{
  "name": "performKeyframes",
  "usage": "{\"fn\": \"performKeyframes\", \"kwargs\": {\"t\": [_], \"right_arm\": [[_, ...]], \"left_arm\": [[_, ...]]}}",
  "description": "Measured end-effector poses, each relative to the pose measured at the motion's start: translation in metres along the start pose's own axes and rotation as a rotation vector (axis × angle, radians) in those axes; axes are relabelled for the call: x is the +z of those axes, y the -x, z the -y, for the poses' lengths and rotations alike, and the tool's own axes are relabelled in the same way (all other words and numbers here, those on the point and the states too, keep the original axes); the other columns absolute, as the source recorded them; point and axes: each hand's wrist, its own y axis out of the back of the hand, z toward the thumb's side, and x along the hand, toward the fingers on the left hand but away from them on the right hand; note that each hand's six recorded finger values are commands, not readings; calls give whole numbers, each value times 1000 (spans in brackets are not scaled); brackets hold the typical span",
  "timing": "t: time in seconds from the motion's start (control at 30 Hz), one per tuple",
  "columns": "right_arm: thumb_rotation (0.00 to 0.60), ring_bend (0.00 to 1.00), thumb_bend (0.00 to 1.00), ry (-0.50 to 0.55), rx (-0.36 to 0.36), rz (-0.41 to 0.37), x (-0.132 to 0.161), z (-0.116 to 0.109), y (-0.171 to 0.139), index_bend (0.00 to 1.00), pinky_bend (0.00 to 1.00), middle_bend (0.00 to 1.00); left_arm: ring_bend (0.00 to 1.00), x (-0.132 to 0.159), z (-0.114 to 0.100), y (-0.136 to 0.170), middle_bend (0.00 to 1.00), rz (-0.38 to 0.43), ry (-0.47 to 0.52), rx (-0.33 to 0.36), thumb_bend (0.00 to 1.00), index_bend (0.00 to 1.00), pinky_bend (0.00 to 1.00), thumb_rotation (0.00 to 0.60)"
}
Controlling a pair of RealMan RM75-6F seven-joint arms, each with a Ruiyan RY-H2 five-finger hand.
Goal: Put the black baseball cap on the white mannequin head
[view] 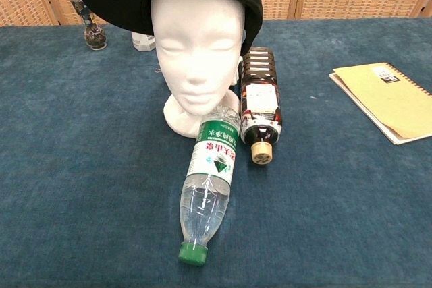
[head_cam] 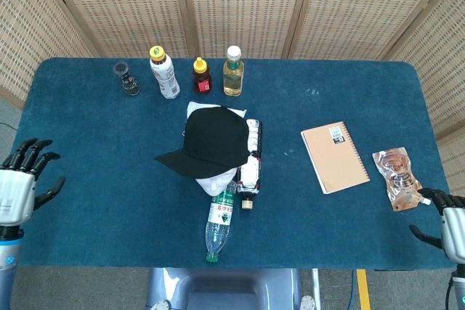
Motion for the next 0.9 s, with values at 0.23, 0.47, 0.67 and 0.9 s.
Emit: {"fn": "performKeyframes", "kwargs": {"t": [0.23,0.47,0.67,0.9], "right_arm": [[600,405,90,-13,9,-14,5,2,6,326,315,379],[600,405,88,-13,16,-26,10,3,8,329,313,379],[600,405,89,-16,22,-27,11,3,8,329,312,379],[600,404,91,-13,21,-31,12,3,8,330,313,379]], "left_arm": [[226,-30,11,30,347,-119,-75,-102,199,520,450,600],[228,-34,12,42,347,-176,-59,-164,199,520,435,600],[228,-36,16,52,347,-215,-75,-264,198,520,411,600],[228,-34,19,57,347,-217,-84,-303,199,520,406,600]]}}
